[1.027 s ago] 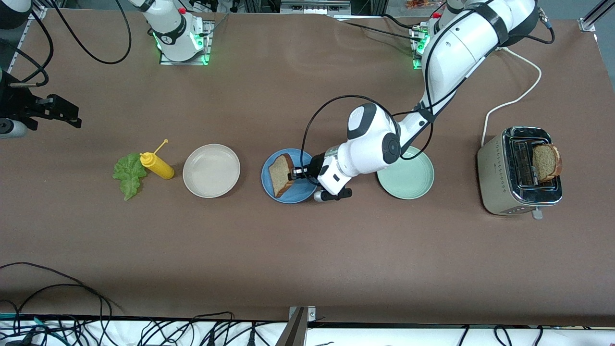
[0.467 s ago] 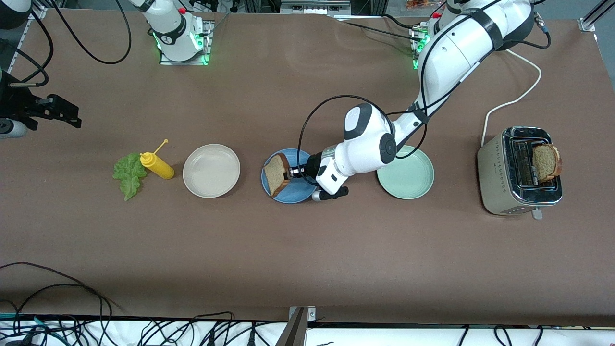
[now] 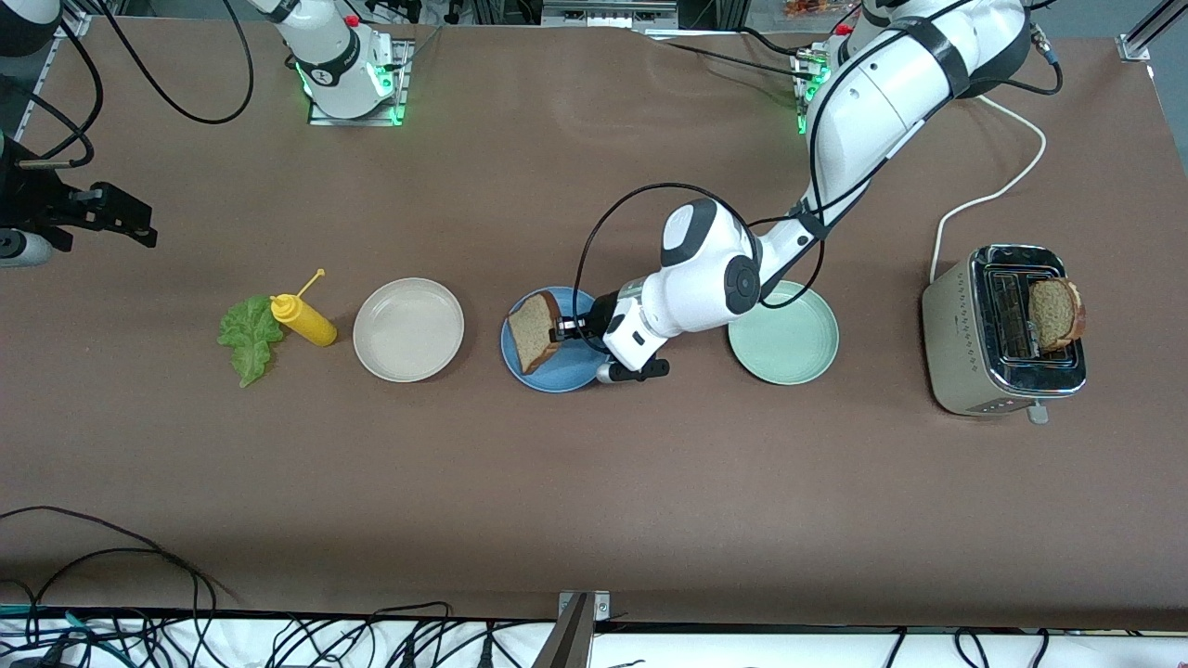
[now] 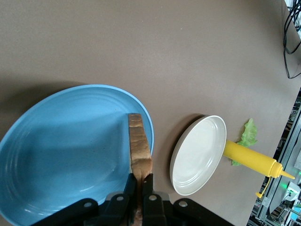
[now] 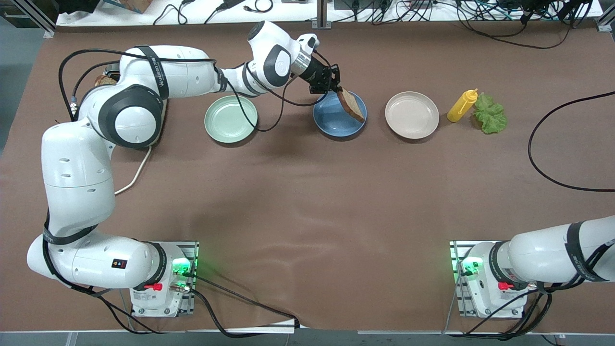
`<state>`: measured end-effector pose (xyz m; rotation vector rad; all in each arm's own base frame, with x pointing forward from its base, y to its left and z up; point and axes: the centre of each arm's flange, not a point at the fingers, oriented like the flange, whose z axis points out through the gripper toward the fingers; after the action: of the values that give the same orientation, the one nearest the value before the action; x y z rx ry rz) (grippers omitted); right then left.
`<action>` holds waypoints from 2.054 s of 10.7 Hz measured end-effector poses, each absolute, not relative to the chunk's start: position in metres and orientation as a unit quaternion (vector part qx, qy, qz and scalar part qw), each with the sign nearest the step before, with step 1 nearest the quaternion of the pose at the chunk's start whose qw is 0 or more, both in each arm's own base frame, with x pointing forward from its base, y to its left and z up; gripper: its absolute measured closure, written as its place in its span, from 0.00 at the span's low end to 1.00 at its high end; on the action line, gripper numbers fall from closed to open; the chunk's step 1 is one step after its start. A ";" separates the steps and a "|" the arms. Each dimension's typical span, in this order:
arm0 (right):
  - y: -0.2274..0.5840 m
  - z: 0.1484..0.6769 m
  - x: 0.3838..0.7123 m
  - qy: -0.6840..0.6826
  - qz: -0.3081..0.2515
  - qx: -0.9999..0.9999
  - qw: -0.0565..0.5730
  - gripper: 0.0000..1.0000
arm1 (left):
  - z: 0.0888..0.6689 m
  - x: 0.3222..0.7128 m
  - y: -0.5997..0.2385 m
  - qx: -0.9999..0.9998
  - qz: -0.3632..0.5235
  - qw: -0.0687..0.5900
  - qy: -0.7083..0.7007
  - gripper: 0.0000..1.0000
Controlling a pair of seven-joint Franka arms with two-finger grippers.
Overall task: Make sandwich in blue plate with both arms
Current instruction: 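Lower the bread flat onto the blue plate and open the left gripper, then raise the left gripper toward the toaster while the right gripper reaches the lettuce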
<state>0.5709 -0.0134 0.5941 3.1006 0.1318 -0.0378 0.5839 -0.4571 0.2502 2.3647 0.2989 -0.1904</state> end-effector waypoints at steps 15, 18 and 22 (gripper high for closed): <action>-0.017 0.589 0.577 0.040 -0.006 0.999 0.020 0.00 | 0.382 0.589 -0.367 0.990 -0.073 0.110 -0.057 0.00; -0.016 0.566 0.590 0.061 -0.016 0.998 0.020 0.00 | 0.455 0.570 -0.337 0.995 -0.064 0.041 -0.062 0.00; -0.033 0.472 0.621 0.084 -0.082 0.993 0.014 0.00 | 0.552 0.546 -0.277 0.998 -0.039 -0.011 -0.042 0.00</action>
<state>0.6209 -0.0326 0.4721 3.0931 0.2620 -0.2544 0.5463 -0.2765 0.5518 3.1581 -0.1315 -0.1230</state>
